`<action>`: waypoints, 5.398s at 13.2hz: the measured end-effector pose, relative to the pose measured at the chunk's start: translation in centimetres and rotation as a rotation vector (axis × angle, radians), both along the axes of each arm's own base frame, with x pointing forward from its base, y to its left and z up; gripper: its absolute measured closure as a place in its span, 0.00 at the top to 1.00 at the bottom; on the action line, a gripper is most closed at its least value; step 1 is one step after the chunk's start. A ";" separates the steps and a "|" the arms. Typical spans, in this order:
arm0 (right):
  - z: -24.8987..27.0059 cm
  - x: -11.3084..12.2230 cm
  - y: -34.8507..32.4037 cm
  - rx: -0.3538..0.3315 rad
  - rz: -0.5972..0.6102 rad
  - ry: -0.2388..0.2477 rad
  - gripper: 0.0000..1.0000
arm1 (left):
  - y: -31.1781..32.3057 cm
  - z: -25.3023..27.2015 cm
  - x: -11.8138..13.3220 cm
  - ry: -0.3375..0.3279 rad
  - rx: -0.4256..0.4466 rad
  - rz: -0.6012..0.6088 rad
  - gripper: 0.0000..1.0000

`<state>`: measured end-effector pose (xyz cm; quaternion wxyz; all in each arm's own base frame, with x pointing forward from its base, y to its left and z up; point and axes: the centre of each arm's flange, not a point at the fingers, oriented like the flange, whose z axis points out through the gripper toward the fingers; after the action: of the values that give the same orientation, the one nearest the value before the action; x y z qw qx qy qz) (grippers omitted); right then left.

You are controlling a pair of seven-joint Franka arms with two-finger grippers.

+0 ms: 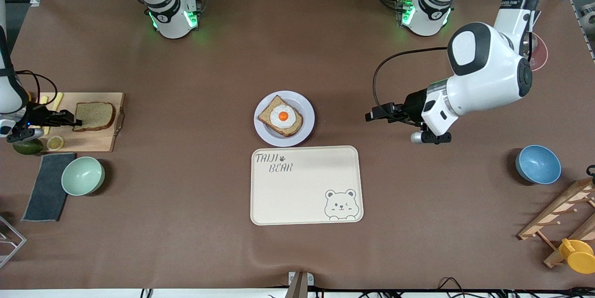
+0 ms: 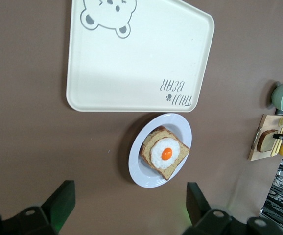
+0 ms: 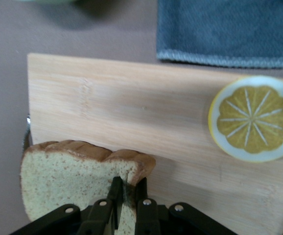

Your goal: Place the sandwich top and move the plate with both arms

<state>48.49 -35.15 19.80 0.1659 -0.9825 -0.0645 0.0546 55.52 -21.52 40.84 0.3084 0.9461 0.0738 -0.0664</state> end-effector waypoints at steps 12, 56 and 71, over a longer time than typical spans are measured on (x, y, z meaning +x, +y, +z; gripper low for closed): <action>9.6 10.4 12.5 0.124 -0.032 0.093 0.08 | -2.7 -3.7 -3.3 -0.057 -0.119 0.132 1.00; 2.3 1.6 67.7 0.132 -0.213 0.090 0.08 | -6.9 -11.8 -10.9 -0.084 -0.380 0.279 1.00; 5.7 5.6 63.5 0.177 -0.294 0.137 1.00 | -8.0 -18.0 -14.8 -0.125 -0.383 0.236 1.00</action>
<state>54.11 28.33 25.51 0.2620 -0.9569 0.0868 0.0905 40.68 -29.56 22.81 0.4918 0.8574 0.1509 0.0164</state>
